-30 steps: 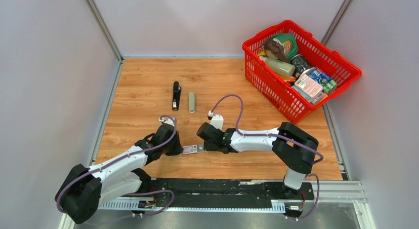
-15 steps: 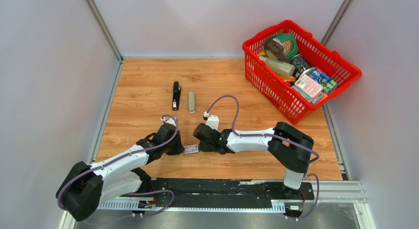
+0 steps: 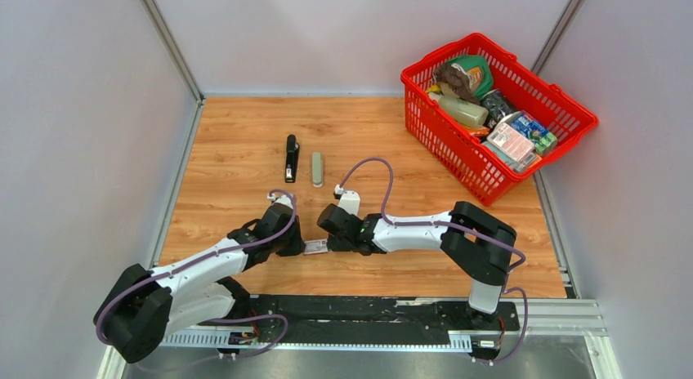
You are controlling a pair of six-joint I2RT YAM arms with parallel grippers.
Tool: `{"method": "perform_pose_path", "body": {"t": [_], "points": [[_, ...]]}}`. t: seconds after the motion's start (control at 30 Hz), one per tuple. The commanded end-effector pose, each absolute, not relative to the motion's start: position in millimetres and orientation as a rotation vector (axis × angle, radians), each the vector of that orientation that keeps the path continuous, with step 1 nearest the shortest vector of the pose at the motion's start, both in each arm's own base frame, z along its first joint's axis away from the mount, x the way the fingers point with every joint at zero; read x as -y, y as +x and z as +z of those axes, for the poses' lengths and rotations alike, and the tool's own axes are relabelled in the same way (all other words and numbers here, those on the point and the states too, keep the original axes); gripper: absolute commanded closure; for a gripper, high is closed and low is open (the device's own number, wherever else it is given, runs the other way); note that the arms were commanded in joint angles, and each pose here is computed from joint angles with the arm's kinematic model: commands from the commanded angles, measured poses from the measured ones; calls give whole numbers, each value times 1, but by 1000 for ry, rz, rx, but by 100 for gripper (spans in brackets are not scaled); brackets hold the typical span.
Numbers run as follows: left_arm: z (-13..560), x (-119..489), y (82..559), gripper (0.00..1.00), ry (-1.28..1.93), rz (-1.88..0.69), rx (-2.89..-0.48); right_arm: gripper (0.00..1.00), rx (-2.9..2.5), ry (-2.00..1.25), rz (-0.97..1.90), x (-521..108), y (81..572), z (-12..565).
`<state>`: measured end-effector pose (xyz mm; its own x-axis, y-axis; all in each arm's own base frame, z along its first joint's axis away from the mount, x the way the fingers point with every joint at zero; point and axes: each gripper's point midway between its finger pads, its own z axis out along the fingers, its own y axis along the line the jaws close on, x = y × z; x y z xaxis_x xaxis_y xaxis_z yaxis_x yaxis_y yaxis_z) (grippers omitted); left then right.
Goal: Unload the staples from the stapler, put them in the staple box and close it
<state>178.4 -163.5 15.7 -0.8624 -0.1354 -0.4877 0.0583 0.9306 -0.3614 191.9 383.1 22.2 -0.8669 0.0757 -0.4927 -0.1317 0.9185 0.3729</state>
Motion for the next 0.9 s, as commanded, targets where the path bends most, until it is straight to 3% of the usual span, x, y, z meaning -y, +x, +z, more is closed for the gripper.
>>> {"method": "perform_pose_path", "body": {"t": [0.0,0.17,0.87], "points": [[6,159,167,100,-48,-467,-2620,91,-2568,-44,524,-384,189,22],[4,157,166,100,-51,-459,-2624,85,-2554,-32,468,-373,192,25],[3,157,164,100,-45,-460,-2627,78,-2504,8,434,-351,198,49]]}}
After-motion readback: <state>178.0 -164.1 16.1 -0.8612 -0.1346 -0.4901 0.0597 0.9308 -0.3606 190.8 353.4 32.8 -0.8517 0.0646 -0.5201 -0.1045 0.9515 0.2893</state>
